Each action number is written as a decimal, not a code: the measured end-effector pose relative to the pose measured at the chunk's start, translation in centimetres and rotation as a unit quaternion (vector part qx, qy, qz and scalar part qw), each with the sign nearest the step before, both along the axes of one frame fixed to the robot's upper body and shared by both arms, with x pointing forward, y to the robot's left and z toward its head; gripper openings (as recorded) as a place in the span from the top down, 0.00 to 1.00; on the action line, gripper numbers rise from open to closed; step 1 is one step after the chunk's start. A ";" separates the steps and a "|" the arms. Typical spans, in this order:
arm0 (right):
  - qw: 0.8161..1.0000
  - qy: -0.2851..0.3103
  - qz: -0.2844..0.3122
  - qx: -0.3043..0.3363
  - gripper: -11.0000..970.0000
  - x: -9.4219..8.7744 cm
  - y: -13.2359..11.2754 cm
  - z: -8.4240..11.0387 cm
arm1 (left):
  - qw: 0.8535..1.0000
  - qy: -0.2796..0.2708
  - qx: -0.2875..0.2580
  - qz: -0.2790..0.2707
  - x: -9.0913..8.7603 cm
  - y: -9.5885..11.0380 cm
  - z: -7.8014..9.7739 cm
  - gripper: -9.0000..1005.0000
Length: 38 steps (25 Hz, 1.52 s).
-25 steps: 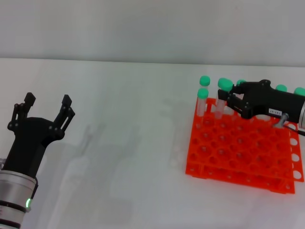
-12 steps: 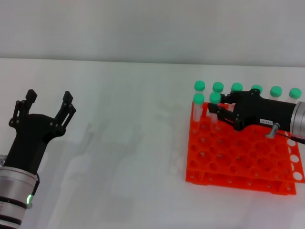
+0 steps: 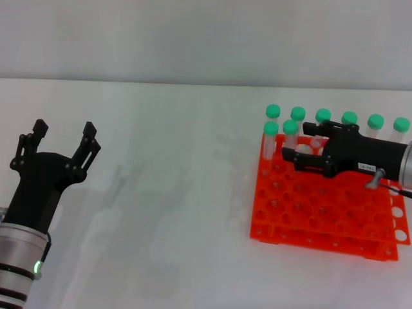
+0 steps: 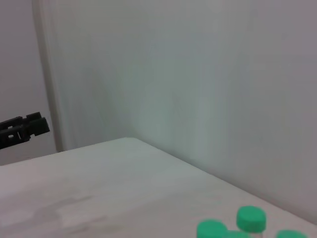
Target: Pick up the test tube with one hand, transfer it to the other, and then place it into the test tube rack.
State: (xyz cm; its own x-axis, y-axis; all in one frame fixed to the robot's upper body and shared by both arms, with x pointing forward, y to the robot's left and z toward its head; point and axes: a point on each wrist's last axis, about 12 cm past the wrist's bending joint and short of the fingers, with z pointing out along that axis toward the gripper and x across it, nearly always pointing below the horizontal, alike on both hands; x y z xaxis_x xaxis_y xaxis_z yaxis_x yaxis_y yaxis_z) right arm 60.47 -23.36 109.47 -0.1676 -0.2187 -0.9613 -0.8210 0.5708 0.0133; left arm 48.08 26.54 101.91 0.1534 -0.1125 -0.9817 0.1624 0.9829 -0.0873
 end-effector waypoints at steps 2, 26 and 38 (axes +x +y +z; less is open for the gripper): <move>1.000 0.001 -0.001 0.001 0.30 -0.2 -0.3 -0.1 | 1.000 -0.001 0.002 0.000 0.1 0.1 0.0 0.12; 0.887 -0.154 -0.405 0.160 0.10 -10.1 -17.5 -2.8 | 1.000 -0.013 0.007 -0.013 1.6 -0.4 0.8 0.12; 0.850 -0.159 -0.492 0.096 0.10 -10.6 -17.3 -5.5 | 0.999 -0.012 -0.038 -0.018 2.4 -0.5 1.1 0.12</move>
State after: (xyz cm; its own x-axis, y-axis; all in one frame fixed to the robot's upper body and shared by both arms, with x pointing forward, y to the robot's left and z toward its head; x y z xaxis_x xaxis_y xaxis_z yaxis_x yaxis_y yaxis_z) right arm 49.82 -40.64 104.01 0.0961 0.0432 -0.9944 0.0743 0.9960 0.0504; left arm 50.44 26.04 103.05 0.1706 -0.1927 -0.9663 0.2003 0.9670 -0.1575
